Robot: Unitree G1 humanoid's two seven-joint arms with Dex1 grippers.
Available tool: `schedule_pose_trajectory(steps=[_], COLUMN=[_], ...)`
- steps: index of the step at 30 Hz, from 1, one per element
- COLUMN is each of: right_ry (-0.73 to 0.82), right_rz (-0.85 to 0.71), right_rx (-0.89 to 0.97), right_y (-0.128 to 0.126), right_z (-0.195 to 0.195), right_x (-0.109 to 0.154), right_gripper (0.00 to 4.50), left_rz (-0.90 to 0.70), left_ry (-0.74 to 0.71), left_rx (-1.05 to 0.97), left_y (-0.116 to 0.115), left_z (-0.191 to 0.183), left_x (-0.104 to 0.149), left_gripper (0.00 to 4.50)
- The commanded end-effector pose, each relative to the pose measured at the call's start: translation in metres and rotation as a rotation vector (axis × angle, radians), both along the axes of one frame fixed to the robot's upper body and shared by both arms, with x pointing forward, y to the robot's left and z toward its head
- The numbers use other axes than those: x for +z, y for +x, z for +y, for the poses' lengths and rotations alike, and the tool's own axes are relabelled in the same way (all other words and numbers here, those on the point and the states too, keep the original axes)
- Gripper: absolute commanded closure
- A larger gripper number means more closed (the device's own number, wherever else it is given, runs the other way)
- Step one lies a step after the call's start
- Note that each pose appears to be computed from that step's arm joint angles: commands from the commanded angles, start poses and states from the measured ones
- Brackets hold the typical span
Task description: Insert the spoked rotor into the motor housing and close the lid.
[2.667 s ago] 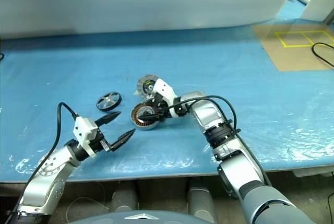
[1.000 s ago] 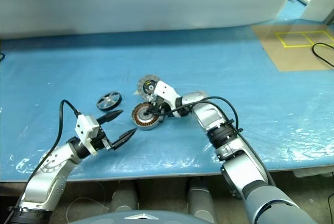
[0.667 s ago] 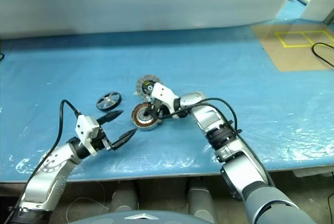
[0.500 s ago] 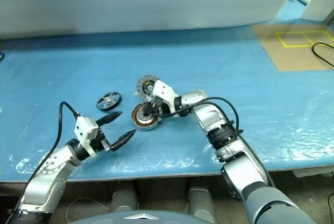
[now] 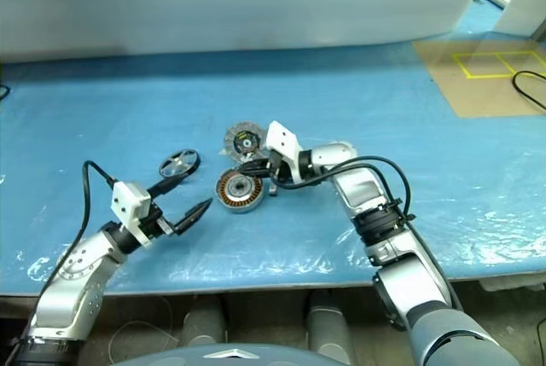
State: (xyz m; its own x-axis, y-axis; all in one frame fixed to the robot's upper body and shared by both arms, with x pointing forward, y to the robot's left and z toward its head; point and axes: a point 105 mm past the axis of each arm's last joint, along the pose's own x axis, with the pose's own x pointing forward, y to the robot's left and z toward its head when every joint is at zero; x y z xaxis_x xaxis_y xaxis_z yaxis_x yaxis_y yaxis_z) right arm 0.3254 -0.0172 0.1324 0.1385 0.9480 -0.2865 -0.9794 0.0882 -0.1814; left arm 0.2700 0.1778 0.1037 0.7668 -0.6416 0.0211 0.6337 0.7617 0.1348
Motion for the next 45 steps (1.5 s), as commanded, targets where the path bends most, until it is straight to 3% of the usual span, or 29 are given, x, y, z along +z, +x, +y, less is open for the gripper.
schedule_pose_trajectory(steps=[1,7,16,24,32,45], right_ry=[0.036,0.041,0.121,0.126,0.149,0.142], right_rz=[-0.029,-0.013,-0.054,-0.019,0.045,0.043], right_rx=[0.026,0.041,-0.016,-0.079,-0.113,-0.138], right_y=[-0.006,-0.012,-0.014,-0.027,-0.037,-0.042], right_z=[-0.001,-0.001,-0.003,-0.013,-0.020,-0.018], right_x=[0.013,0.011,0.004,-0.016,-0.016,-0.020], right_gripper=[4.48,4.48,4.48,4.48,4.48,4.48], left_rz=[-0.031,-0.027,0.055,0.225,0.329,0.364], left_ry=[0.014,0.111,0.320,0.473,0.580,0.608], left_rx=[-0.001,-0.047,-0.242,-0.387,-0.396,-0.396], left_y=[0.014,0.046,0.080,0.094,0.106,0.117], left_z=[0.017,0.042,0.049,0.054,0.063,0.049], left_x=[0.026,0.059,0.077,0.057,0.055,0.046], left_gripper=[0.00,0.00,0.00,0.00,0.00,0.00])
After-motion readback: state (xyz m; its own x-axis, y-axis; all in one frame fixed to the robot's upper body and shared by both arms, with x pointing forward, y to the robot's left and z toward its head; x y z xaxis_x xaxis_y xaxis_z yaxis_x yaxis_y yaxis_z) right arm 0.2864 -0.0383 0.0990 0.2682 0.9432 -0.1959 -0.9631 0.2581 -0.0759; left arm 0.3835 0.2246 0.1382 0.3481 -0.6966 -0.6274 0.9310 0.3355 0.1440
